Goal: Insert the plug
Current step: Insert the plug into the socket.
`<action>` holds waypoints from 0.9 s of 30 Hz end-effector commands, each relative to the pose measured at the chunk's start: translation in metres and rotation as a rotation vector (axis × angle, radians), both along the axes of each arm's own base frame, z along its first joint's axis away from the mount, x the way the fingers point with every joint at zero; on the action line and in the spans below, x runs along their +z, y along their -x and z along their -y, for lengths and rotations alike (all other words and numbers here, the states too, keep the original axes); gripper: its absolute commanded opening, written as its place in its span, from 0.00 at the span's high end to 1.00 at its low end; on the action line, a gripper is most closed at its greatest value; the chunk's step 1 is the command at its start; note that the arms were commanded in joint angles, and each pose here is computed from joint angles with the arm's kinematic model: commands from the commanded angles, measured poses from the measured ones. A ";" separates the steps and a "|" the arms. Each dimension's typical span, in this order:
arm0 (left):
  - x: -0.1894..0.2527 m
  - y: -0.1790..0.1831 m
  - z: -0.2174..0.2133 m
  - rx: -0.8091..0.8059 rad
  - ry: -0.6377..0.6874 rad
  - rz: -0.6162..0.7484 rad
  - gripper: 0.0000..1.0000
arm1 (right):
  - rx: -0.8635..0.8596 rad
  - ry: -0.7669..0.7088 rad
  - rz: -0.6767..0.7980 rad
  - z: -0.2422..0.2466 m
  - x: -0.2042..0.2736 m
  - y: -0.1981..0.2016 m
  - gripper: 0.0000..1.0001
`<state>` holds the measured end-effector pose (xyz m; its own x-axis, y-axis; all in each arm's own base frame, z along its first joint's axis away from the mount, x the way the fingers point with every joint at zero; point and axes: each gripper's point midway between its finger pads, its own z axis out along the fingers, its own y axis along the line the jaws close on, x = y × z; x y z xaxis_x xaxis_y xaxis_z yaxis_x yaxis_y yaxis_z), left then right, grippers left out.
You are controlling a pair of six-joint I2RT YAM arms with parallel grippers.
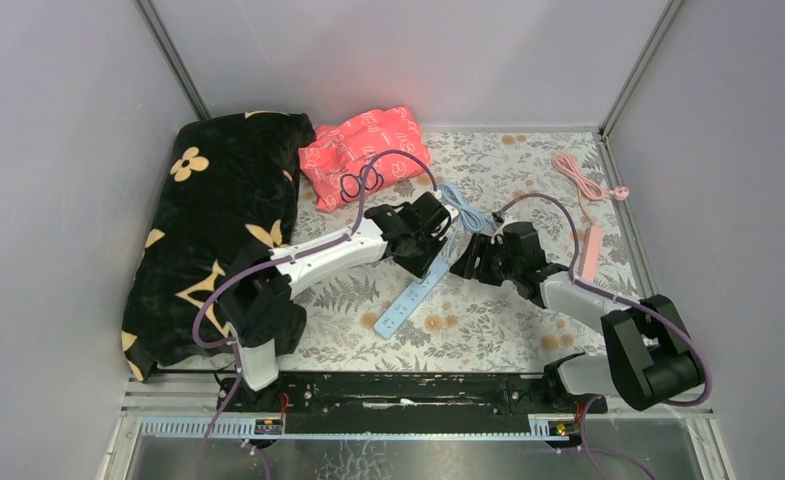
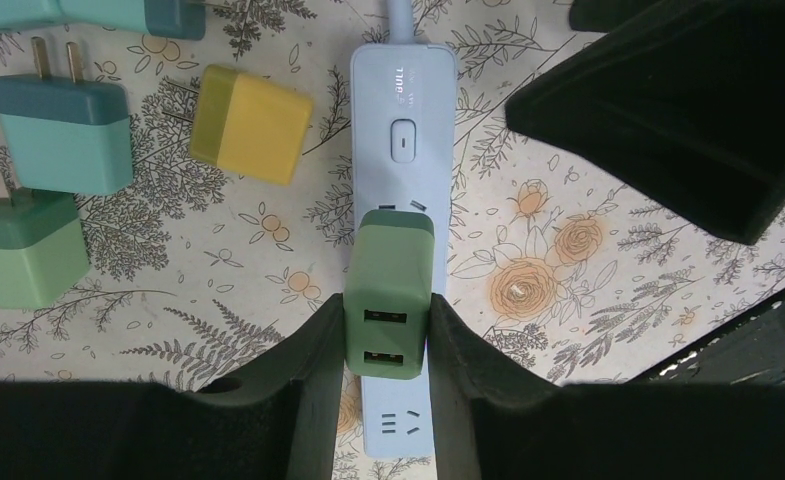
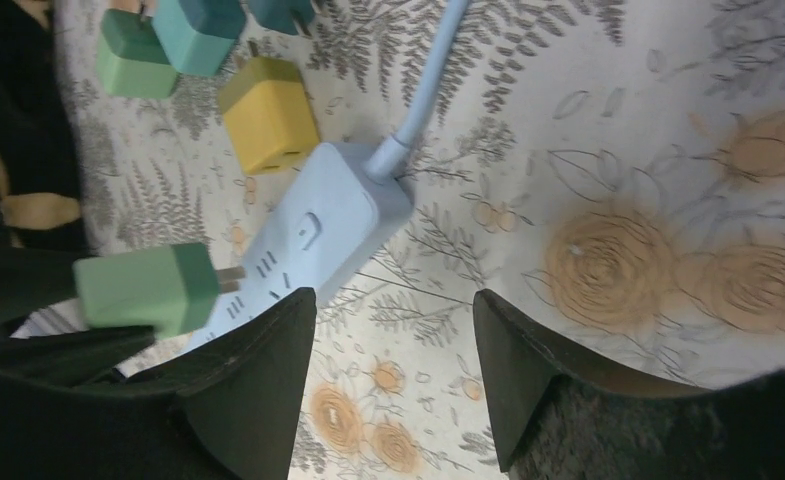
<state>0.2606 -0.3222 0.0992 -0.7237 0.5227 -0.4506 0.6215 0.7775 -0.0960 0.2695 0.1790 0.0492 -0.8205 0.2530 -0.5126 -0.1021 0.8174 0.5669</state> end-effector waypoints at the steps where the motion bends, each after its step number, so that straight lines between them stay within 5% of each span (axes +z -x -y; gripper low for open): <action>1: 0.003 0.001 0.001 -0.029 -0.025 0.004 1.00 | 0.040 -0.201 0.016 -0.034 0.019 -0.010 0.35; 6: 0.000 0.001 0.000 -0.032 -0.036 -0.004 1.00 | -0.003 -0.306 -0.041 -0.046 0.013 -0.017 0.41; 27: -0.008 -0.004 0.003 -0.026 -0.058 -0.007 1.00 | -0.096 -0.343 -0.212 -0.043 -0.038 0.000 0.60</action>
